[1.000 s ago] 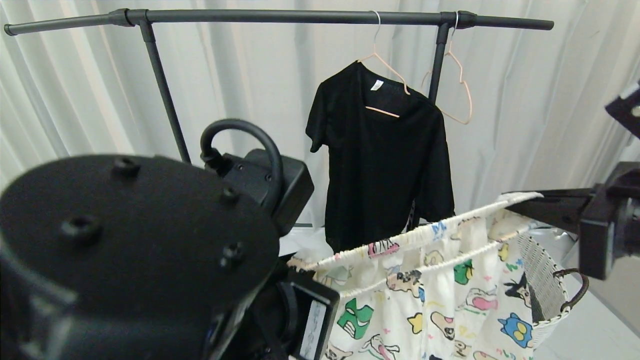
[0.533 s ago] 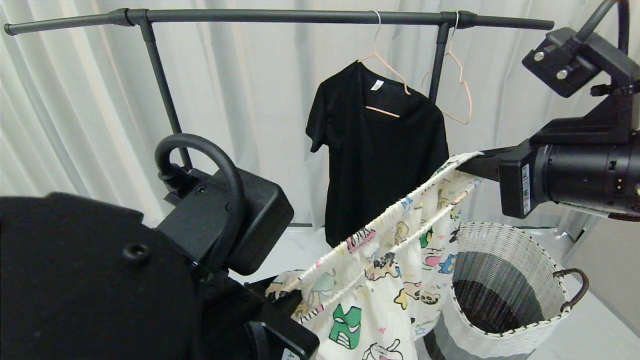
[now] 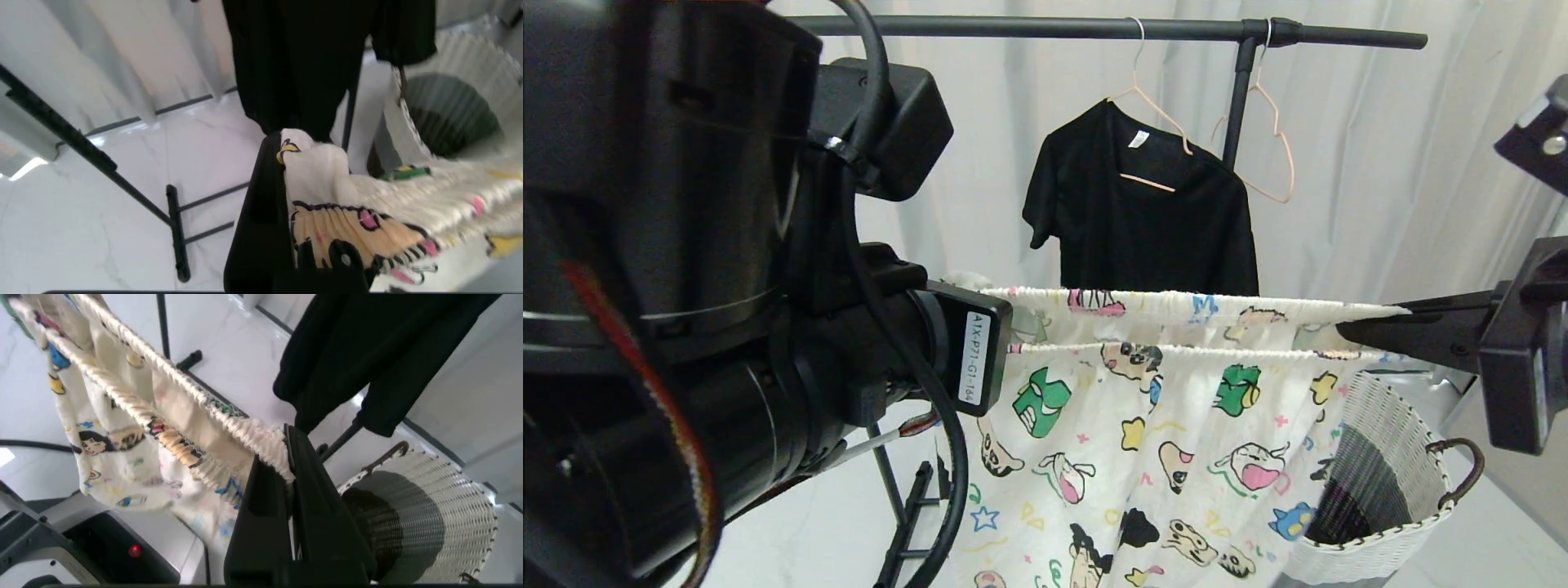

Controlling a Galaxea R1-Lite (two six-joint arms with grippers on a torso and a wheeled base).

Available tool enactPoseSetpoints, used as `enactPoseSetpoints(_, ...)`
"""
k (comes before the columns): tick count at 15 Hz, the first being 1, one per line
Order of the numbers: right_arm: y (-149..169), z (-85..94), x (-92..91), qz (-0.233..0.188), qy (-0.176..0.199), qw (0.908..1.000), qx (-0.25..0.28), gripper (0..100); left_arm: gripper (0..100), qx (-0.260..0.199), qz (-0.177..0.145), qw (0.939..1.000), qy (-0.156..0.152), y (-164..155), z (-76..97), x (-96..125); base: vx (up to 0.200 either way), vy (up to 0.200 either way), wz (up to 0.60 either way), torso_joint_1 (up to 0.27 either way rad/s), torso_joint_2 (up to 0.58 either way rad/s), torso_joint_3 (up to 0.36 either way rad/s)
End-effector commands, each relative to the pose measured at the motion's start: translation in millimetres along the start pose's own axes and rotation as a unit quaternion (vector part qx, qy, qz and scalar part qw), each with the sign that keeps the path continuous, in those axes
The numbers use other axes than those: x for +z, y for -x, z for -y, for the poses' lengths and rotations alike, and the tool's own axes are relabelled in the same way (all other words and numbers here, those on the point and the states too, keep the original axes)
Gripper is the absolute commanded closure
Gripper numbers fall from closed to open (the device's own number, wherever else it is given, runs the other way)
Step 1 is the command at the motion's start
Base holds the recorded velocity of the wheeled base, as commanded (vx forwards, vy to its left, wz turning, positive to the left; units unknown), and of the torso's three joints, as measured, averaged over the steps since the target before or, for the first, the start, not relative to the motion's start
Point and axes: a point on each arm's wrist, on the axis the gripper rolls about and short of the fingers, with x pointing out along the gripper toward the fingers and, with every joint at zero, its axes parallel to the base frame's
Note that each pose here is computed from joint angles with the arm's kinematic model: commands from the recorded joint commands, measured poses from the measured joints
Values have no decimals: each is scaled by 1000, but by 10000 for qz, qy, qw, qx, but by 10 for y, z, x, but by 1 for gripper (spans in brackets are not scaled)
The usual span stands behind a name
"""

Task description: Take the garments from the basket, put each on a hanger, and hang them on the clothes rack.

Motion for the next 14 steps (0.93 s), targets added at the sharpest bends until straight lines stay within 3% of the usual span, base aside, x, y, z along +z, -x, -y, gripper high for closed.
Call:
enactPoseSetpoints(1, 83, 10, 3, 113, -14, 9999, 12, 100, 100, 83, -55, 9999, -11, -69, 9, -2, 0, 0, 0, 0, 0, 0)
enactPoseSetpoints(6, 94, 2, -2, 110, -8, 9999, 40, 100, 100, 83, -47, 10000, -1, -61, 8, 2, 0, 0, 0, 0, 0, 0)
enactPoseSetpoints(7, 102, 4, -7, 110, -23, 9999, 40, 0, 100, 84, -52, 10000, 9, -67, 12, -2, 0, 0, 0, 0, 0, 0)
enactPoseSetpoints(10, 133, -21, -42, 107, 16, 9999, 132, 0, 100, 150, -86, 9998, -17, -100, 35, -14, 0, 0, 0, 0, 0, 0)
enactPoseSetpoints(14, 241, 39, -170, 15, 3, 10000, -71, 0, 100, 697, -165, 9974, -108, -191, 23, -68, 0, 0, 0, 0, 0, 0)
